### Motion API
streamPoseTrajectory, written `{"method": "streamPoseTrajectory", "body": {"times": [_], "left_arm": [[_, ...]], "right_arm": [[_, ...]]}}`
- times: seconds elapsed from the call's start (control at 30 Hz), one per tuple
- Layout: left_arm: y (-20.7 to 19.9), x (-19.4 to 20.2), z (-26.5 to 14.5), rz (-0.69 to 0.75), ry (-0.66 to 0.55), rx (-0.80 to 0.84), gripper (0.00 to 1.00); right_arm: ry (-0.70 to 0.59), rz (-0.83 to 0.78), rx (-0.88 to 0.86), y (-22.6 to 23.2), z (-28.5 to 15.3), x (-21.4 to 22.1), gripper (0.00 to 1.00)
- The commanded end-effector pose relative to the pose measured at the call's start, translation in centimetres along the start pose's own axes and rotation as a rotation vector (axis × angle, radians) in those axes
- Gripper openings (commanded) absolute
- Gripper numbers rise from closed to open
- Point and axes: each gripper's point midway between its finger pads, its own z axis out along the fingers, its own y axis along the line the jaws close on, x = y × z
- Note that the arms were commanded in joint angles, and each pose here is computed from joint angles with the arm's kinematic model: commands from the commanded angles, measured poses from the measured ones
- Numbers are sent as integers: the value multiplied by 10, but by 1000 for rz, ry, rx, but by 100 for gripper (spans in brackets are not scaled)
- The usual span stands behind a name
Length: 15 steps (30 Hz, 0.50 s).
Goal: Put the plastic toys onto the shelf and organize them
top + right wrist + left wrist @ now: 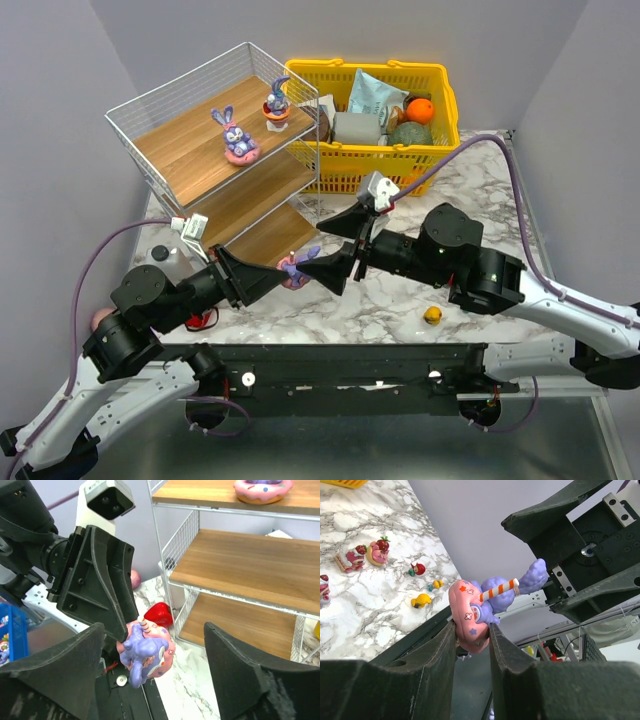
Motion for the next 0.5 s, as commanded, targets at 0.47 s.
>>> {"method": "streamPoseTrajectory", "body": {"times": [0.47], "left_arm": [[-82,-3,-43,-56,83,284,0]], "right_arm": [[-199,-425,-521,78,-31,-20,100]]}}
